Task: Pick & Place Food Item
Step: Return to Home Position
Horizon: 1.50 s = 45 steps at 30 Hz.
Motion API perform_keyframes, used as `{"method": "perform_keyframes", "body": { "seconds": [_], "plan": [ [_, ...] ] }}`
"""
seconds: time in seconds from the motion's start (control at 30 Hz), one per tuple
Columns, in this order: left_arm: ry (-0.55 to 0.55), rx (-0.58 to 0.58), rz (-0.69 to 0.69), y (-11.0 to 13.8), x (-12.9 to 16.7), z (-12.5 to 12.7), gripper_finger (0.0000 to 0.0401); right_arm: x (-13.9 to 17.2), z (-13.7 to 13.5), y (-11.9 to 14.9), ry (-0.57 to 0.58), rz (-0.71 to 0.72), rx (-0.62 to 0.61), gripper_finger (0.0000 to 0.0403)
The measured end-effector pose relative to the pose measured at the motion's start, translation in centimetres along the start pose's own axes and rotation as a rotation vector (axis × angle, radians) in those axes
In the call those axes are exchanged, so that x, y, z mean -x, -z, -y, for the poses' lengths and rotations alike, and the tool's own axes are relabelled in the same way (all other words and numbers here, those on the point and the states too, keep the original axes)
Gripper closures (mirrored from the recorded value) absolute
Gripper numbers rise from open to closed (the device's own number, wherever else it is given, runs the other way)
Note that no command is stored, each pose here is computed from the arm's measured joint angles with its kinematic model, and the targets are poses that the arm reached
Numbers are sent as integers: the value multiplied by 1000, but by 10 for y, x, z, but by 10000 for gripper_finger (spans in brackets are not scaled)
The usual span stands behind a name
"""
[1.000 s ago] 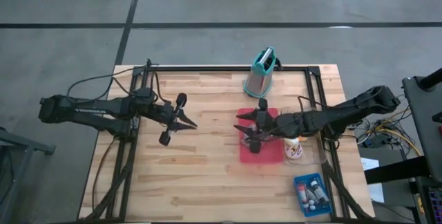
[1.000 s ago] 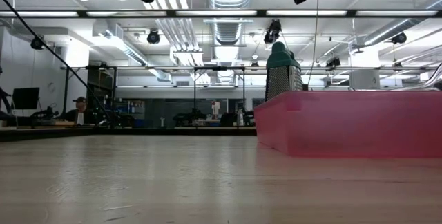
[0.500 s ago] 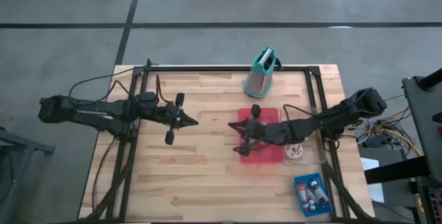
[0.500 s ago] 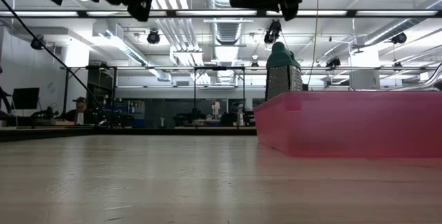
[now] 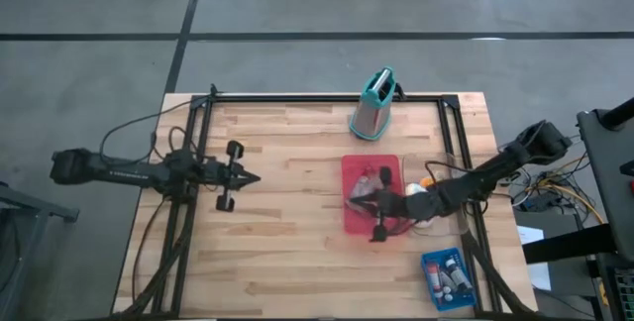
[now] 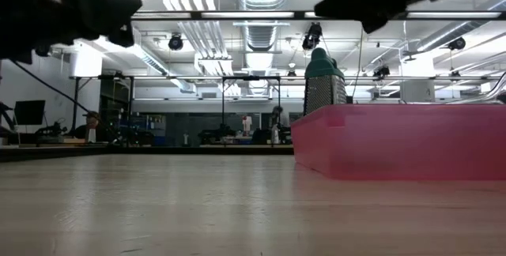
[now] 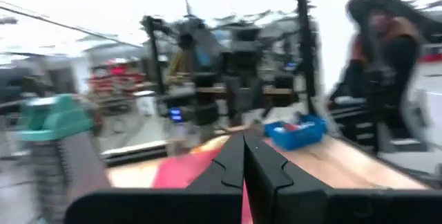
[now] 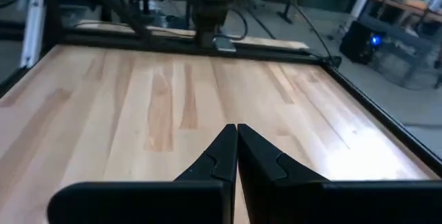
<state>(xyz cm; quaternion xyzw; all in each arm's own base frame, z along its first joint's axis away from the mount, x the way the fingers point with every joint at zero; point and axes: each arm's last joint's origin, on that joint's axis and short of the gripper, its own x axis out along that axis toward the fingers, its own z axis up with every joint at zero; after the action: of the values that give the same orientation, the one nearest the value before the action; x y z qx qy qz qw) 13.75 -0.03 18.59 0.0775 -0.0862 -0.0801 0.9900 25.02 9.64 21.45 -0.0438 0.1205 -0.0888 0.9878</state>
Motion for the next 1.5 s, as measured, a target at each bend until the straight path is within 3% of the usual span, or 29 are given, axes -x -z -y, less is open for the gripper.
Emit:
{"method": "perform_keyframes", "body": {
  "seconds": [0.23, 0.7, 0.83, 1.2, 1.37, 1.5],
  "plan": [
    [-144, -14, -86, 8, 8, -2, 396, 23, 16, 21, 43, 62, -54, 394],
    [-141, -64, -105, 10, 9, -1, 396, 83, 50, 78, 104, 150, -254, 394],
    [-141, -73, -105, 10, 9, -1, 396, 95, 57, 86, 133, 222, -216, 394],
    [-164, -103, -106, 10, 10, -2, 396, 110, 66, 68, 160, 332, -10, 394],
    [-164, -109, -103, 10, 10, -2, 396, 110, 69, 72, 201, 288, 29, 394],
    [-165, -191, -92, 8, 9, -2, 396, 108, 74, 80, 249, 226, -14, 394]
  ]
}}
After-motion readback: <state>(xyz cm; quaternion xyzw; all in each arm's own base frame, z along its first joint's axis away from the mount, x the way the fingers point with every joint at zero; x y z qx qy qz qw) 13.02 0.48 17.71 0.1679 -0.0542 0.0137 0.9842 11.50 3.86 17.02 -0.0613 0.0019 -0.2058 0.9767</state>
